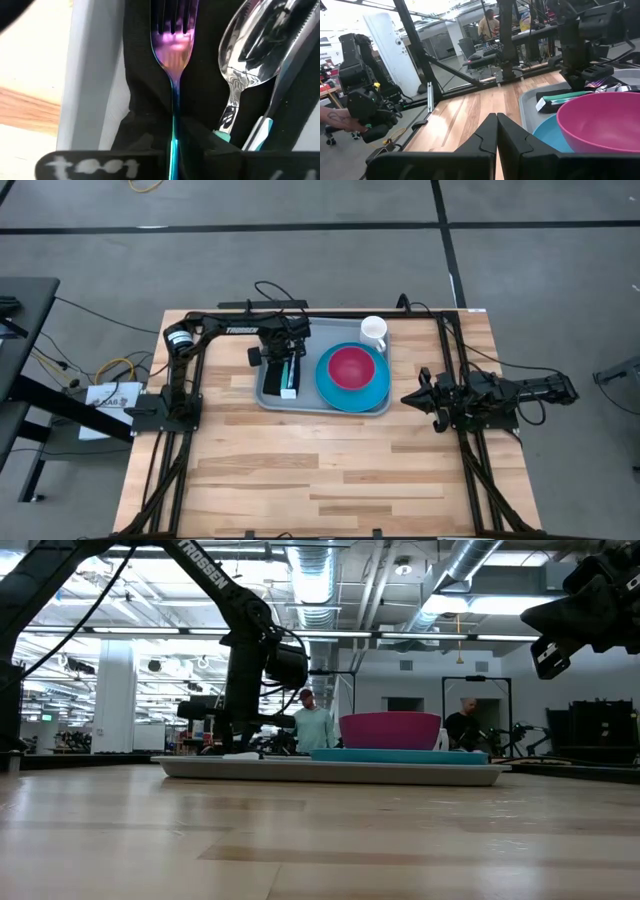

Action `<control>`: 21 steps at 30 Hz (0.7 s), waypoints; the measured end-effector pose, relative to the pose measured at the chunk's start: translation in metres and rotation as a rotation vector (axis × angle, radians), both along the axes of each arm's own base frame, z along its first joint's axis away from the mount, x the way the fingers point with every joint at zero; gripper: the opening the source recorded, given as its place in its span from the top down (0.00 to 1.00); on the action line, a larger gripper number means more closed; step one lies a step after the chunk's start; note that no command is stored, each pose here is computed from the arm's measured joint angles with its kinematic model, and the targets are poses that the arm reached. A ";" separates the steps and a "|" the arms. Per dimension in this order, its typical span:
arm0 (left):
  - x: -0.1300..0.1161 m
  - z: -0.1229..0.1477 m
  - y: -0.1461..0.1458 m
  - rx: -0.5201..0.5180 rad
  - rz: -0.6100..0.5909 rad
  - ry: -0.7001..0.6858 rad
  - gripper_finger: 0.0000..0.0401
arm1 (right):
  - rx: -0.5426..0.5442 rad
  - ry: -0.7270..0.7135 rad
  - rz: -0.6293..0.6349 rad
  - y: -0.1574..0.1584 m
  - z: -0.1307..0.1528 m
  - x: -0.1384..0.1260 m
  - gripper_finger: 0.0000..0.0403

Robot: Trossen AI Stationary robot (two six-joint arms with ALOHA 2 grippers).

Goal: Set up tray
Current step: Adjust the blue fork on top of the black napkin

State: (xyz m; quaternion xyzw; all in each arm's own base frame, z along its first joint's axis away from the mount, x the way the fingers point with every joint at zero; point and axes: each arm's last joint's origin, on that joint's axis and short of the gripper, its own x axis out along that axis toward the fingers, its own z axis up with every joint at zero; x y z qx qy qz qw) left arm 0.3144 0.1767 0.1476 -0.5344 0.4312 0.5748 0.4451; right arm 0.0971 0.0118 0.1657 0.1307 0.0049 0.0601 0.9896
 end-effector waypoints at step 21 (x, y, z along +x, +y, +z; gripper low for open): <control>0.000 0.000 -0.001 -0.028 -0.035 -0.004 0.71 | 0.000 0.000 0.000 0.000 0.000 0.000 1.00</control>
